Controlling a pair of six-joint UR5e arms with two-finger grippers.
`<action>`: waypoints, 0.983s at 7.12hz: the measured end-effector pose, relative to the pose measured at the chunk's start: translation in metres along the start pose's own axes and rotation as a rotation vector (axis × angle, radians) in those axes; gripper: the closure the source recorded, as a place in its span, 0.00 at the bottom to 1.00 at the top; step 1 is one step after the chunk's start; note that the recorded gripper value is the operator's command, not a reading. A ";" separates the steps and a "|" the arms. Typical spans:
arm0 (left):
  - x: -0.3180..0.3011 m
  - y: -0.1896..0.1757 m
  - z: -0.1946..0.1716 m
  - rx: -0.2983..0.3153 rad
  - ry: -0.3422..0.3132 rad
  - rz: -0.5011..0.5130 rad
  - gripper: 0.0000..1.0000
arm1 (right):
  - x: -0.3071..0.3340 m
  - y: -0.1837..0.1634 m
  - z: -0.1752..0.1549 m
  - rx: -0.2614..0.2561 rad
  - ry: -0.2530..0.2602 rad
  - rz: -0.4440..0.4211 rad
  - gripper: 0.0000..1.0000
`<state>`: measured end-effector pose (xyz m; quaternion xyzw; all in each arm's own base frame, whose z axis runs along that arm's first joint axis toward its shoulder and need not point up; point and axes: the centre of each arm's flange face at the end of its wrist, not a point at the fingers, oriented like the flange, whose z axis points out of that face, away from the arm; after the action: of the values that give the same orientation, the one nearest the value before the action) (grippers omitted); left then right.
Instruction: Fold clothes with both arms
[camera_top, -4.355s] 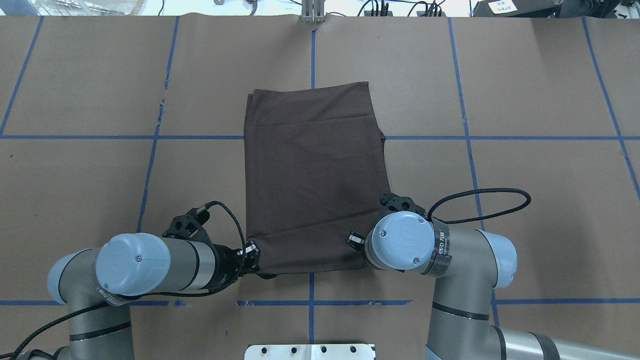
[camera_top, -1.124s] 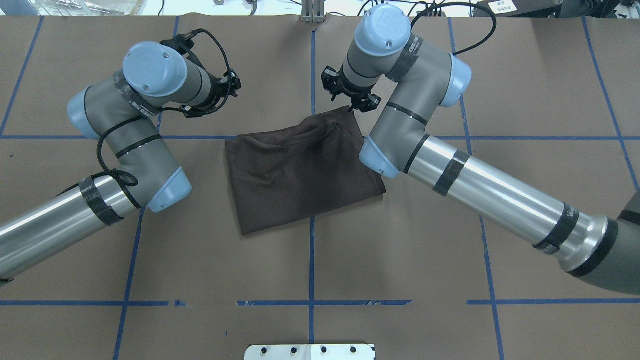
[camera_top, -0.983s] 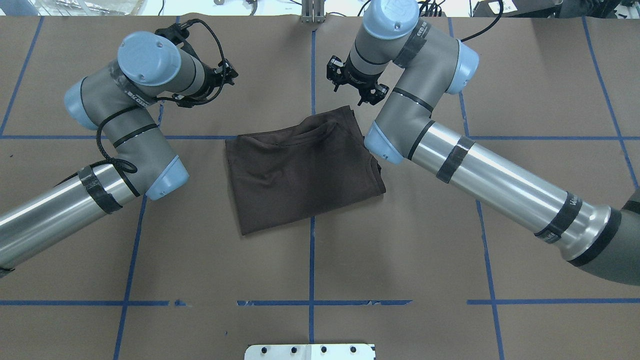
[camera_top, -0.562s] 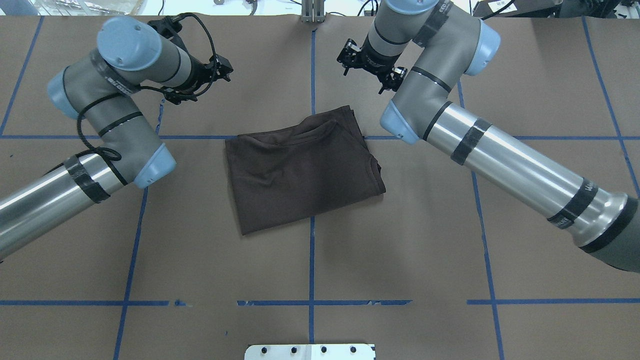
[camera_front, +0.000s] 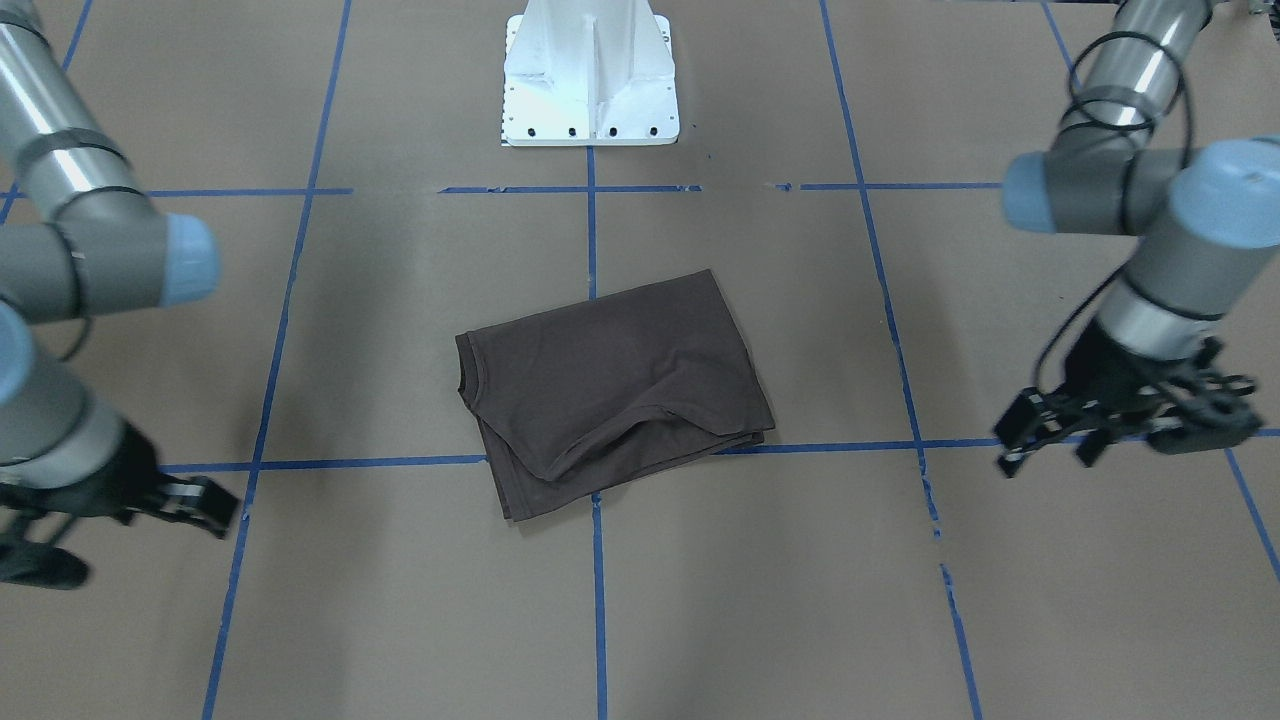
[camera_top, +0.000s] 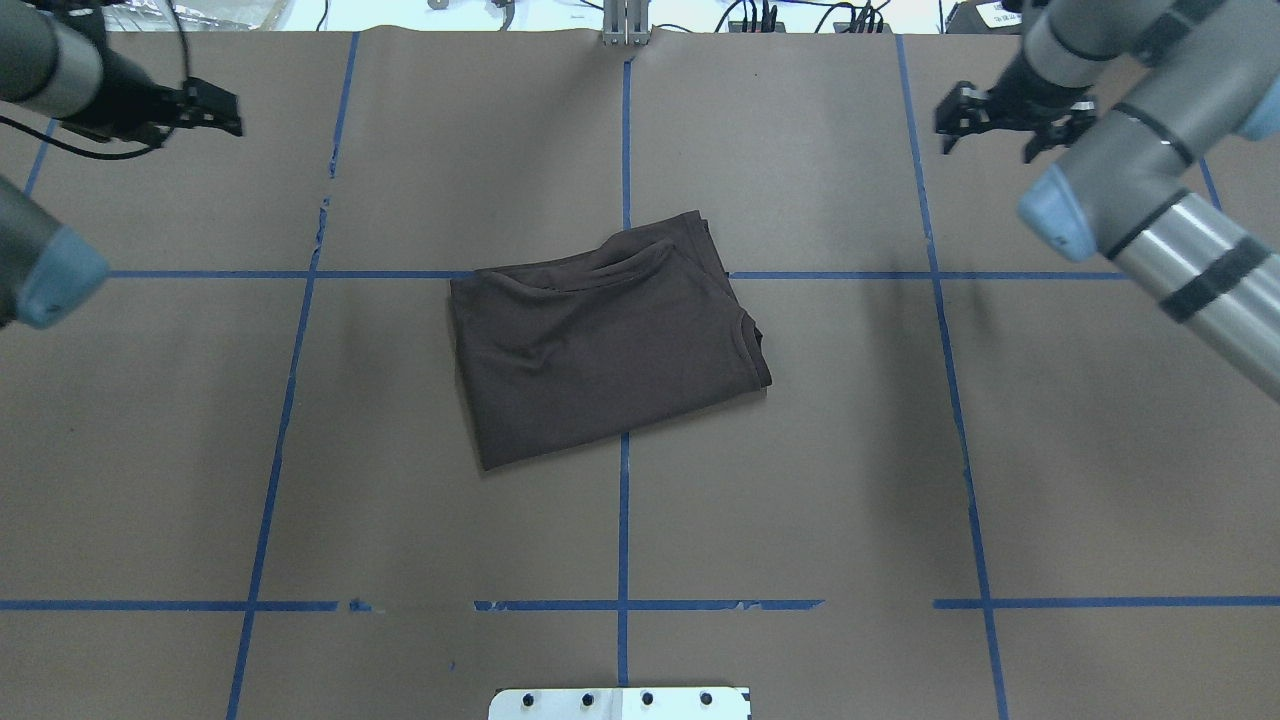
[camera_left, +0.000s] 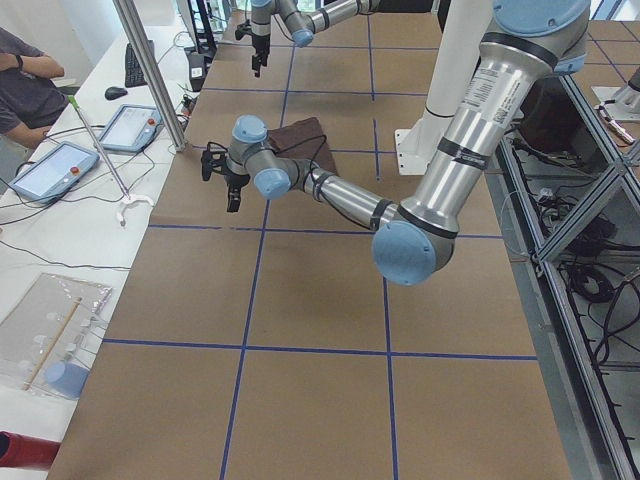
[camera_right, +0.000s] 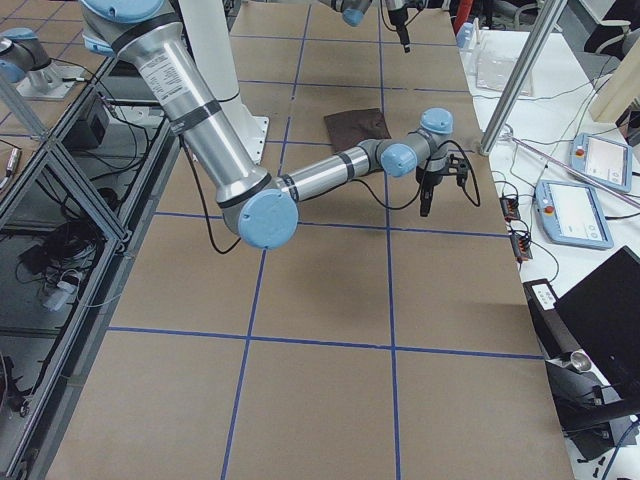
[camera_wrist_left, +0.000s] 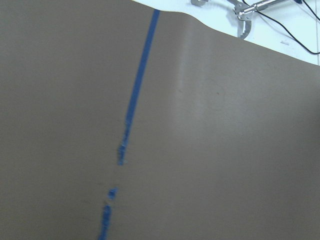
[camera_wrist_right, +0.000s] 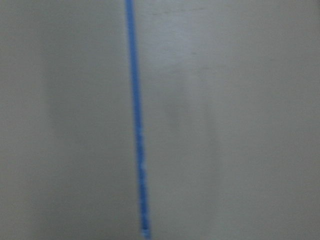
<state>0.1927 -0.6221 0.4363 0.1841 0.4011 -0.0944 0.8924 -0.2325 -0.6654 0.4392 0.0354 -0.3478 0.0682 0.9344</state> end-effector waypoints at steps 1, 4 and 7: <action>-0.081 0.001 -0.026 0.004 -0.054 0.154 0.00 | 0.100 0.008 -0.010 -0.047 0.012 -0.098 0.00; -0.257 0.045 -0.089 -0.104 -0.129 0.539 0.00 | 0.349 0.083 -0.034 -0.103 -0.041 -0.284 0.00; -0.326 0.099 -0.105 -0.185 -0.068 0.537 0.00 | 0.401 0.119 -0.063 -0.055 -0.043 -0.392 0.00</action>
<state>-0.0627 -0.4828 0.6418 0.1982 0.3147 0.1762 0.9114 0.0905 -0.4998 0.6569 0.0783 -0.3561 -0.1255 0.9227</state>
